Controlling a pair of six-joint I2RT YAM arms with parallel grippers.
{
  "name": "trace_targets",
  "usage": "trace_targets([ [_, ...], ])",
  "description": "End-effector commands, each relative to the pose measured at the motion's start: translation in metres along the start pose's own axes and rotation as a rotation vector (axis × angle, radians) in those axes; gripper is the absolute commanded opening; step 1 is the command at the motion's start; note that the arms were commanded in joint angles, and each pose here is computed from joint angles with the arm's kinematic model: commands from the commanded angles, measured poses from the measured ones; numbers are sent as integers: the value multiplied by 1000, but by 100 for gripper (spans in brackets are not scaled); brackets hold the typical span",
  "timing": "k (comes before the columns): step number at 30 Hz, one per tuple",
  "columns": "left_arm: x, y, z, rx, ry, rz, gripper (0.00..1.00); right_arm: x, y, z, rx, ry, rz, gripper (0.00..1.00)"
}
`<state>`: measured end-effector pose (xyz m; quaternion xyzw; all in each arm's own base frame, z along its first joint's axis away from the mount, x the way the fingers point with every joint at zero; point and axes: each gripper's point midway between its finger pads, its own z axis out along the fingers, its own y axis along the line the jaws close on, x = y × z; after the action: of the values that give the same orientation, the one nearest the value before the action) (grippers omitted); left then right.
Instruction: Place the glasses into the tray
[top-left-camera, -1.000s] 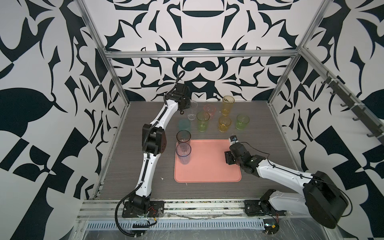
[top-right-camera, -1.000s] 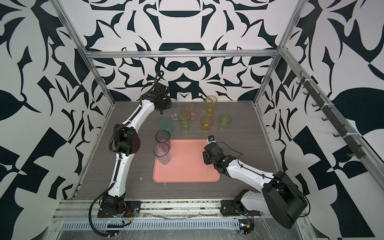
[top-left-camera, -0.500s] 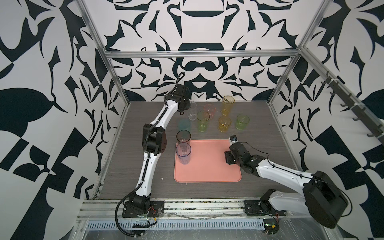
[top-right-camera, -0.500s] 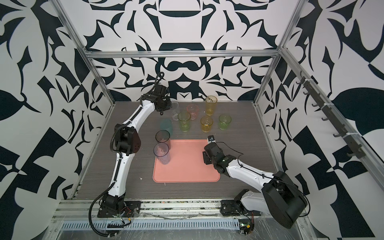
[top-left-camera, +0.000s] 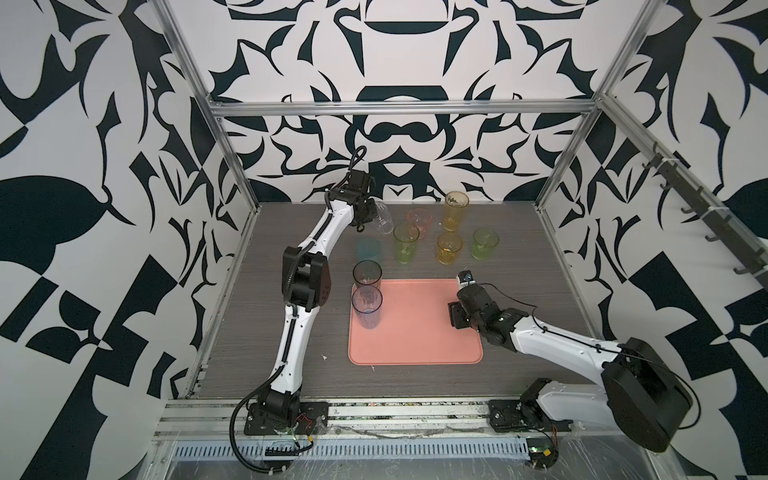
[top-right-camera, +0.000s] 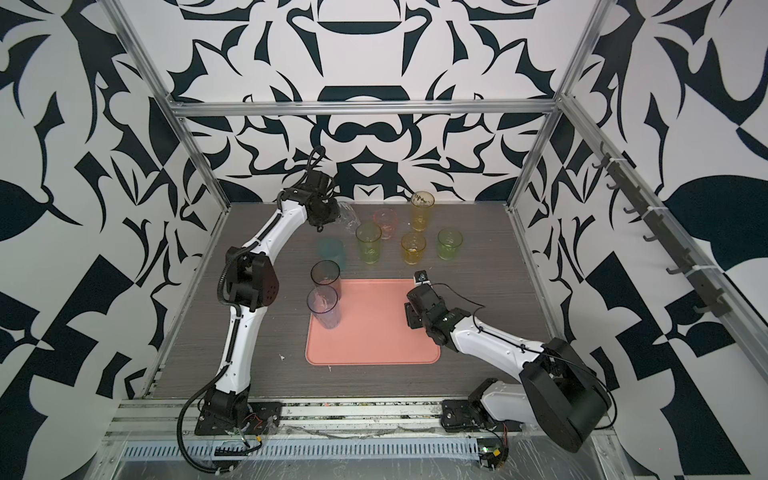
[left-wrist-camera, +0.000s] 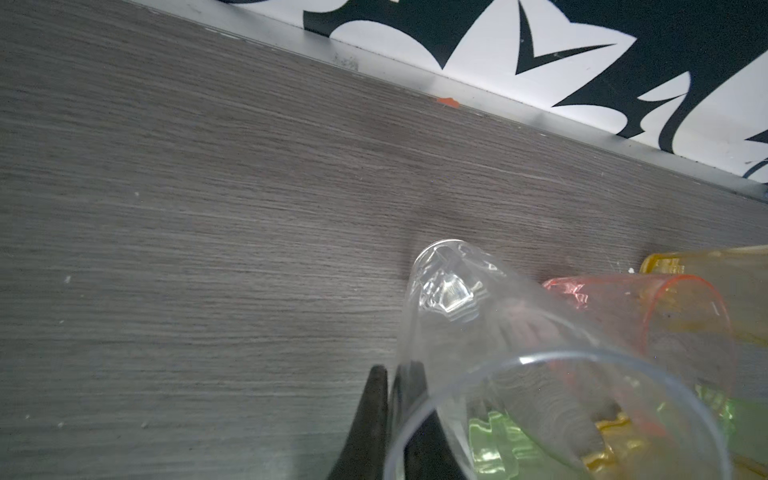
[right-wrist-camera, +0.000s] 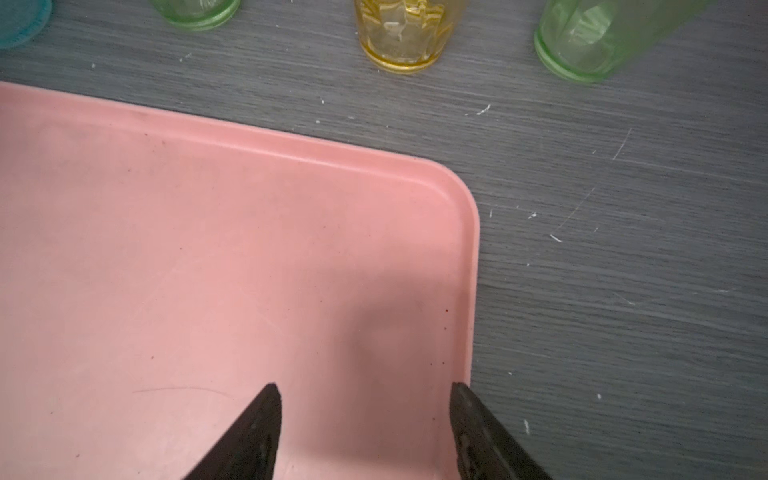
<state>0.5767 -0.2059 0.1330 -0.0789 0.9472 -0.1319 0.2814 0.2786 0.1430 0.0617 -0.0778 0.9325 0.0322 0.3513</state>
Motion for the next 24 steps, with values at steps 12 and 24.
trace_targets([
  [12, -7, 59, -125, -136, -58, -54, 0, -17, 3, -5, -5, -36, 10, 67],
  [24, 56, 127, -209, -295, -33, -101, 0, -19, 2, -8, -4, -46, 15, 67],
])
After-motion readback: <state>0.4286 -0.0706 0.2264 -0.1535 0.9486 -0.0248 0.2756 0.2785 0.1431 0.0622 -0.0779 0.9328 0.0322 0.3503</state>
